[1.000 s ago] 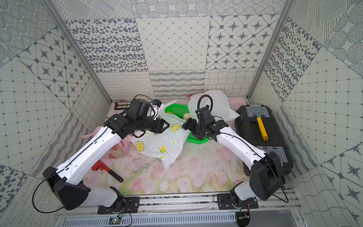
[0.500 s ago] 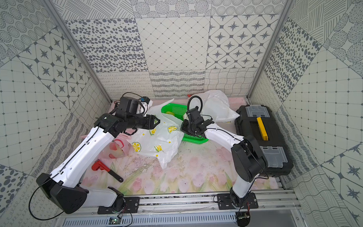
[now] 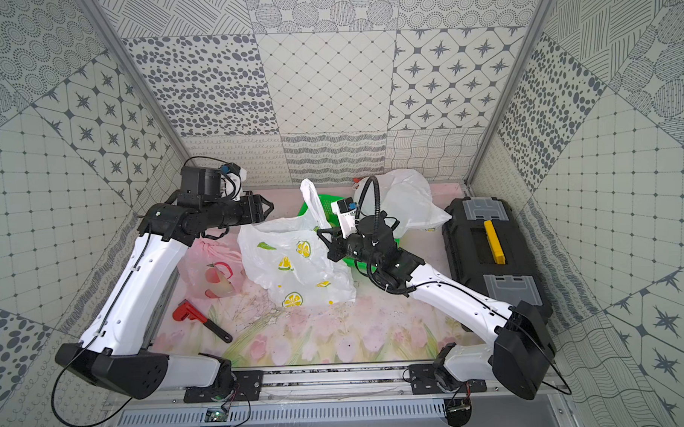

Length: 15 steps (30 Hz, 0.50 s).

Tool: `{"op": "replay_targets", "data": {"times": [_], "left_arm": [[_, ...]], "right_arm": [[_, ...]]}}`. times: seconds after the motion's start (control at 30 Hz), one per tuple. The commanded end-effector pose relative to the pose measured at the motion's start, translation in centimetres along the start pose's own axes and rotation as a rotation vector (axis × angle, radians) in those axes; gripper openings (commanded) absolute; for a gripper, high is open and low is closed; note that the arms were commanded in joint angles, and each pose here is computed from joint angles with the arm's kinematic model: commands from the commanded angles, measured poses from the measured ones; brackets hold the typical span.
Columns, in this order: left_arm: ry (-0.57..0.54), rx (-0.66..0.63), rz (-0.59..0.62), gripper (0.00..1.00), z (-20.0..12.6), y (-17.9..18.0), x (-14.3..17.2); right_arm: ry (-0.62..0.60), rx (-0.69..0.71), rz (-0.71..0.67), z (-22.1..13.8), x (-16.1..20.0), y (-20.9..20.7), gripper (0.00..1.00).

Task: Place the pears into plastic bags & tie knots
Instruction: Pick up the plastic bag at the center of the board.

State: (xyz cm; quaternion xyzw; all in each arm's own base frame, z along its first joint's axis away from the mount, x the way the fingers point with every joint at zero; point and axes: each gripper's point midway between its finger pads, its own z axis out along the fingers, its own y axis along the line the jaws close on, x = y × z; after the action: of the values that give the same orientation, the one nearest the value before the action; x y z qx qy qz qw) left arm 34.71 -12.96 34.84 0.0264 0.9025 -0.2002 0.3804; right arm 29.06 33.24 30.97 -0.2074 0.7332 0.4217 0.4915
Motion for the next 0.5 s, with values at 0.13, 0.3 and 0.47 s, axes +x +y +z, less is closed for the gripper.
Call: {"op": "replay_targets", "data": {"times": [0.13, 0.3, 0.47], "left_arm": [[-0.020, -0.039, -0.068, 0.70, -5.2, 0.7, 1.9], [0.020, -0.087, -0.080, 0.72, -3.7, 2.2, 3.6], [0.026, -0.167, -0.107, 0.73, -1.3, 4.4, 2.3]], "right_arm": [[-0.148, 0.012, -0.004, -1.0, -3.4, 1.0, 0.00], [-0.158, -0.044, 0.011, -0.8, -3.5, 2.3, 0.00], [-0.149, -0.079, 0.015, -1.0, -3.2, 3.3, 0.00]]}}
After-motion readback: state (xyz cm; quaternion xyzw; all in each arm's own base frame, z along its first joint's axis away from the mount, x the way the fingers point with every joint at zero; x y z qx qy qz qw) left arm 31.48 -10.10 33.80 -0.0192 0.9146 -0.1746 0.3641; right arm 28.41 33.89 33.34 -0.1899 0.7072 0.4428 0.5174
